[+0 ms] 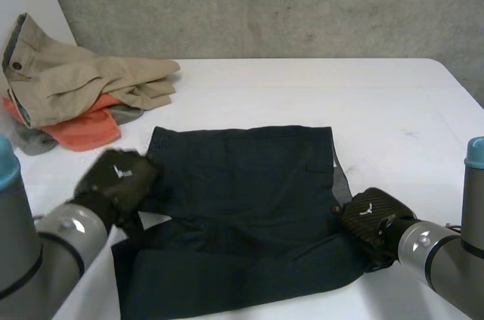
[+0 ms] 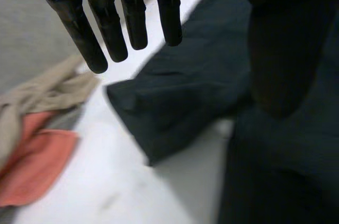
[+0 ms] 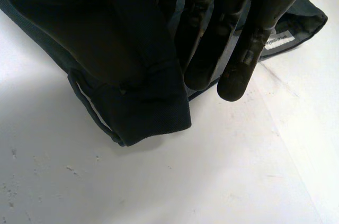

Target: Fold the laundry.

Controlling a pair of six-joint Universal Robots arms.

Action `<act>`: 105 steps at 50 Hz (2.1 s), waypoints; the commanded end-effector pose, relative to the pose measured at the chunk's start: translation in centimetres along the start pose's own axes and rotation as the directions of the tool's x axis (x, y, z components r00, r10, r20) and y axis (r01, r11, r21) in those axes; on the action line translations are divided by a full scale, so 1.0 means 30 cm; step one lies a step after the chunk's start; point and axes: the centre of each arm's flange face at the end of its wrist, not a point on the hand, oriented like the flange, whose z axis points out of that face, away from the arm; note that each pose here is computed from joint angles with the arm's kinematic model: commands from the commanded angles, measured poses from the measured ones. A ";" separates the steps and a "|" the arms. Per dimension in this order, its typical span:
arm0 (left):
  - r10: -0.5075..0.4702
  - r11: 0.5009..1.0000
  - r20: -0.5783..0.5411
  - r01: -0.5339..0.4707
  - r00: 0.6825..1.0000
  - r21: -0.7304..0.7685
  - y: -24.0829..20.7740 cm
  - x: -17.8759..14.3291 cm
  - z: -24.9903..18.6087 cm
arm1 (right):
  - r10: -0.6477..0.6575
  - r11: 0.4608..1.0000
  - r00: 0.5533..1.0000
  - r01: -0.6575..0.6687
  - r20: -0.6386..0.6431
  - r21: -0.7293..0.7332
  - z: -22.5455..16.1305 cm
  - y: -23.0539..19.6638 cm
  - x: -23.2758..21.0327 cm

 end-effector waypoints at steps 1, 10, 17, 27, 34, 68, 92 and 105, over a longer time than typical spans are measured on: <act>-0.018 0.987 -0.151 -0.007 0.988 -0.163 0.076 0.088 -0.100 | 0.002 1.000 1.000 -0.002 -0.004 -0.001 0.000 0.002 0.004; -0.016 0.981 -0.165 -0.016 0.986 -0.192 0.142 0.129 -0.062 | 0.000 1.000 1.000 0.000 -0.007 0.004 -0.004 -0.002 0.005; -0.005 0.997 -0.114 -0.004 0.993 -0.081 0.101 0.120 0.001 | -0.009 1.000 1.000 0.010 -0.029 0.028 -0.011 -0.024 0.021; 0.009 0.994 -0.009 -0.008 1.000 0.111 -0.031 0.061 0.133 | 0.041 0.988 0.992 -0.022 -0.122 0.154 -0.006 -0.127 0.108; 0.065 0.976 0.118 -0.088 0.991 0.198 -0.087 -0.017 0.318 | 0.054 0.939 0.962 0.042 -0.267 0.341 0.080 -0.251 0.195; 0.112 0.907 0.342 -0.237 0.933 0.348 -0.172 -0.080 0.548 | 0.206 0.889 0.889 0.005 -0.410 0.457 0.290 -0.350 0.302; 0.078 0.928 0.196 -0.143 0.977 0.344 -0.096 0.001 0.377 | 0.390 0.902 0.915 -0.356 -0.108 0.244 0.360 -0.101 0.157; 0.079 0.928 0.193 -0.143 0.978 0.344 -0.094 0.006 0.378 | 0.350 0.922 0.917 -0.302 -0.190 0.242 0.387 -0.068 0.198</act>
